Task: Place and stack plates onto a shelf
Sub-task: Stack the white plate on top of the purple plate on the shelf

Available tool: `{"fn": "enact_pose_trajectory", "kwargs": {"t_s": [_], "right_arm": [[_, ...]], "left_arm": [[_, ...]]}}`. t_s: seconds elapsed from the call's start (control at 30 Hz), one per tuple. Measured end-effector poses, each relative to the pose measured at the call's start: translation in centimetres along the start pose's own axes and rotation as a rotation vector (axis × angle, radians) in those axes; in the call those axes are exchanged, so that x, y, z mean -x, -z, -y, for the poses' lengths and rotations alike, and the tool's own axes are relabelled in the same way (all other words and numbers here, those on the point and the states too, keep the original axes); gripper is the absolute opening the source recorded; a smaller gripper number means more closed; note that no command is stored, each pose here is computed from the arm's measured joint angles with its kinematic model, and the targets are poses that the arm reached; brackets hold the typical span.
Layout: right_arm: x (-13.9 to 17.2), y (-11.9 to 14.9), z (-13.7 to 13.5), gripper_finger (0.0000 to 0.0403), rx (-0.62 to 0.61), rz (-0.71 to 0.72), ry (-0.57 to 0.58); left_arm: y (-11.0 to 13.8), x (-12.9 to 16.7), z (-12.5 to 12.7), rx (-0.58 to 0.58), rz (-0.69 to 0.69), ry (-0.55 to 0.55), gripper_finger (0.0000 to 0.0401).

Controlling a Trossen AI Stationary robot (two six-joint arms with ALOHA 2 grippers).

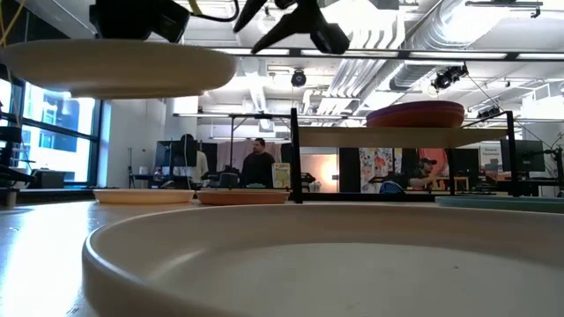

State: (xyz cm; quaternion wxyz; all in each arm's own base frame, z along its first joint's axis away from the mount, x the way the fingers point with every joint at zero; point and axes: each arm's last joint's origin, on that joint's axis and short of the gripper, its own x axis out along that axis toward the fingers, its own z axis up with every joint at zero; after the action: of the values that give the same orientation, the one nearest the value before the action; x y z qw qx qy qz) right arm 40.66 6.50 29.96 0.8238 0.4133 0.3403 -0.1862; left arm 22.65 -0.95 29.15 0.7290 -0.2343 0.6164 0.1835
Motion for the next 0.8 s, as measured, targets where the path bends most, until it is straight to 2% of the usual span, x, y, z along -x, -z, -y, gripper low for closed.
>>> {"fn": "enact_pose_trajectory", "kwargs": {"t_s": [0.1, 0.63, 0.8], "right_arm": [[-0.54, 0.17, 0.16, 0.0114, -0.008, -0.016, 0.036], [-0.6, 0.33, 0.52, 0.0114, -0.05, -0.021, 0.081], [-0.58, 0.41, 0.58, 0.0102, -0.052, -0.038, 0.082]], "left_arm": [[-0.09, 0.0, 0.05, 0.0, 0.009, 0.006, 0.0], [-0.82, 0.05, 0.59, -0.01, 0.088, 0.06, 0.0], [-0.89, 0.06, 0.55, -0.012, 0.105, 0.041, 0.0]]}}
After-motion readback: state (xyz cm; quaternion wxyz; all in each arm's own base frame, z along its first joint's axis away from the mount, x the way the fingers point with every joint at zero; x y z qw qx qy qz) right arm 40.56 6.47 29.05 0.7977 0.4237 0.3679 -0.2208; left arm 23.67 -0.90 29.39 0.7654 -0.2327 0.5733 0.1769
